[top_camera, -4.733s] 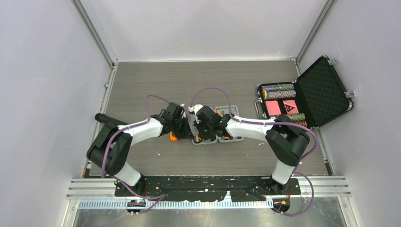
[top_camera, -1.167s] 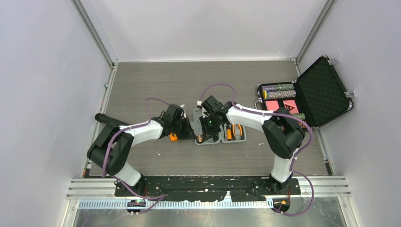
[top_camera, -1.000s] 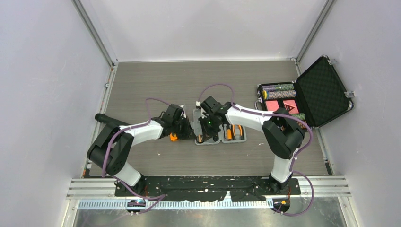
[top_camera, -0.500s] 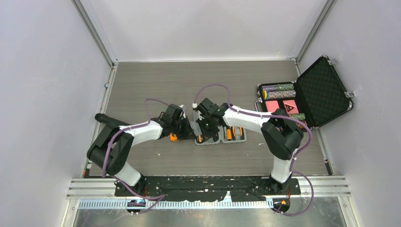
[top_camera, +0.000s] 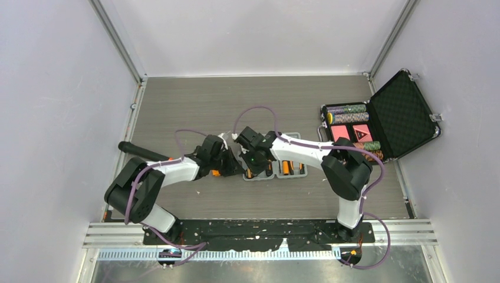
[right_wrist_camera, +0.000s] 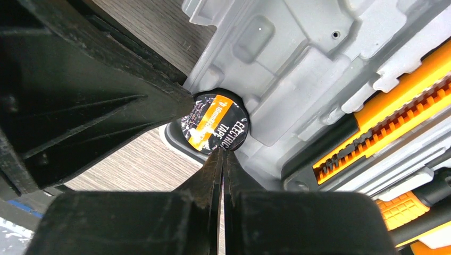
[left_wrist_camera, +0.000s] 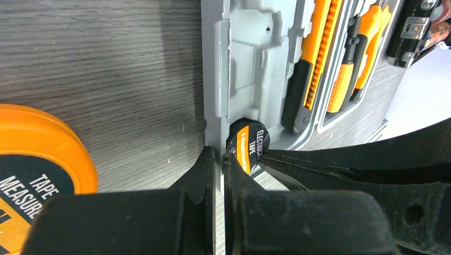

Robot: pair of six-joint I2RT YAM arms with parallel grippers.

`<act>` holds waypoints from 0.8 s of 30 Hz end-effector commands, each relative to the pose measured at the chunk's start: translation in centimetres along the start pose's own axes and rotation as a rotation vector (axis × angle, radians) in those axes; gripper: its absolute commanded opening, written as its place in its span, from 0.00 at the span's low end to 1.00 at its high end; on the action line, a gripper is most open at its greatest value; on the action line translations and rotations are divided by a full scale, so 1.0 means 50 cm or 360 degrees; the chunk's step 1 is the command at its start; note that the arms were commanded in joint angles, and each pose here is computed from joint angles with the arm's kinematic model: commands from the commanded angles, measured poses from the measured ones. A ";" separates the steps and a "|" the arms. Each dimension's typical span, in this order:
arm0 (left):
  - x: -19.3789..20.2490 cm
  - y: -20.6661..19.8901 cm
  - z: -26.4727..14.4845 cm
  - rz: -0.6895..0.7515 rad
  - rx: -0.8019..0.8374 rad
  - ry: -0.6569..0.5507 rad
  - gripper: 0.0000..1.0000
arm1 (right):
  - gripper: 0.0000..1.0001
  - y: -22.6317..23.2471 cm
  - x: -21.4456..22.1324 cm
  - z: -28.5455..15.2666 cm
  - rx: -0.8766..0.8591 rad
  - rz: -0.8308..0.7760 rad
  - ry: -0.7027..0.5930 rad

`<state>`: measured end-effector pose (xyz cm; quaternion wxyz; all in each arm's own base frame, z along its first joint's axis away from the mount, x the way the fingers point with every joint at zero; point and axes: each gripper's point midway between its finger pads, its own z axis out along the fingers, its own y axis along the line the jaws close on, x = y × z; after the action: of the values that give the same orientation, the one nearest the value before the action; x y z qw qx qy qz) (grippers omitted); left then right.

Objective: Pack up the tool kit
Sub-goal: Adjust the tool in the toolbox.

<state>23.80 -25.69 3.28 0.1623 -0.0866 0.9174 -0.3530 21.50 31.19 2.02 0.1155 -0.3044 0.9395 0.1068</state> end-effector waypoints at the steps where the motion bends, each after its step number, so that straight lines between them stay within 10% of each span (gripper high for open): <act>1: 0.017 -0.033 -0.005 -0.0040 0.0158 0.0002 0.00 | 0.06 -0.011 0.287 0.130 0.0123 -0.0091 0.0744; 24: -0.004 -0.056 -0.019 -0.0005 0.0191 -0.0093 0.01 | 0.05 -0.038 0.231 0.152 -0.0194 0.0182 0.0527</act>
<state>23.63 -25.39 3.72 0.1884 -0.1153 0.9015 -0.3721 21.71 30.89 1.79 0.0974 -0.2712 0.9358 0.2034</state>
